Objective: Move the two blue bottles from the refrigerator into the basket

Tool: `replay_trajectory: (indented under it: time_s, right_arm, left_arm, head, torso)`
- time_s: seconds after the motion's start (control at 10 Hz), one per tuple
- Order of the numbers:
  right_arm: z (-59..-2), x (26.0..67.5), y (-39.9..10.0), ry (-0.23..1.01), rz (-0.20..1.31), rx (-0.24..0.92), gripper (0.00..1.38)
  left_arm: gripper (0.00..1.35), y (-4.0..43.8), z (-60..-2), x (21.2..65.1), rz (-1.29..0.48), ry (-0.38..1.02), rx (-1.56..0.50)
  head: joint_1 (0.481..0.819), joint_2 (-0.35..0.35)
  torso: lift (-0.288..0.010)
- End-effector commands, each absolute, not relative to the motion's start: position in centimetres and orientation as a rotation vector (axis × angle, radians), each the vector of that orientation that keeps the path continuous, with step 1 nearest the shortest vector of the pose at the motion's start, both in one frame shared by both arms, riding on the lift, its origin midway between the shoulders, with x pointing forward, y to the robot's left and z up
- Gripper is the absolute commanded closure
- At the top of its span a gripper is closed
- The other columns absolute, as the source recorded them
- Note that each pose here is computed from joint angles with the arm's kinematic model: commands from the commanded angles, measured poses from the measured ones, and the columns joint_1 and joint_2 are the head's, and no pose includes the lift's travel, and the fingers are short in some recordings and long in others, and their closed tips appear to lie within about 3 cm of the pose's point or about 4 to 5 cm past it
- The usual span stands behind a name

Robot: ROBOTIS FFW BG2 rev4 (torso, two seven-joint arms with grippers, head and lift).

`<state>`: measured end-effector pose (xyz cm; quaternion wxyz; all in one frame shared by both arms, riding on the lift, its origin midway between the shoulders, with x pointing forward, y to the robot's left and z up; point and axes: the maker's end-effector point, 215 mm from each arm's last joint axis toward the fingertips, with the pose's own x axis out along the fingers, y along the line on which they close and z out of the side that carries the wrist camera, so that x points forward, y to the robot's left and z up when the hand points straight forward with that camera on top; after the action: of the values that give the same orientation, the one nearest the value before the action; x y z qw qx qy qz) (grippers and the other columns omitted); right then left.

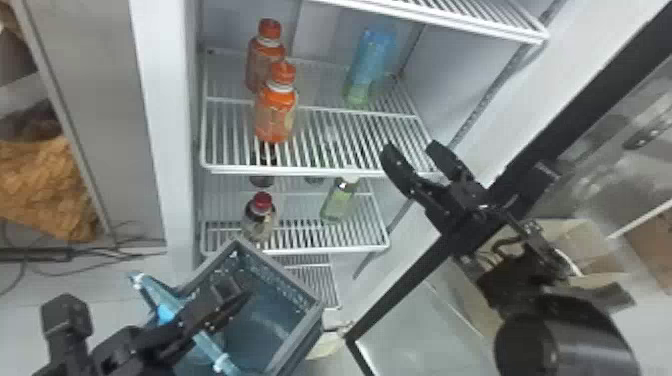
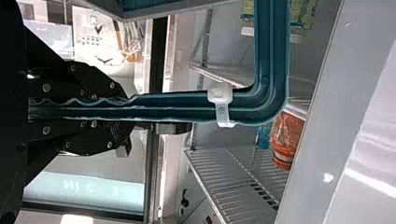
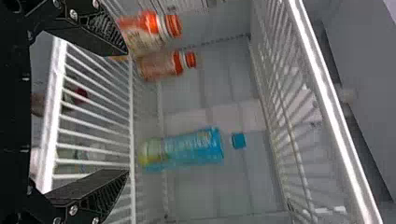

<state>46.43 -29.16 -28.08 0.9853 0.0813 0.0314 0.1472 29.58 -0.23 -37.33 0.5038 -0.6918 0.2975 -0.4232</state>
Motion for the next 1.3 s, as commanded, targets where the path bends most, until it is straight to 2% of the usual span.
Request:
replay_trajectory:
  time_s: [0.0,0.5,1.2]
  right_arm:
    - [-27.9,48.3,-30.0,0.04,0.272,0.17,0.15]
    - [-28.0,55.5,-29.5,0.025,0.26,0.175,0.13]
    - [-28.1,62.4,-27.6,0.038,0.252,0.181,0.12]
  left_arm:
    - [1.2,-0.2,-37.3,29.6,-1.023,0.718,-1.669]
    - [1.2,-0.2,-37.2,29.7,-1.025,0.716,-1.667]
    - [1.2,-0.2,-37.1,29.9,-1.029,0.713,-1.664]
  head:
    - [0.695,-0.35]
    - [0.695,-0.35]
    - [0.695,-0.332]
  torso:
    - [0.0]
    - [0.0]
    - [0.0]
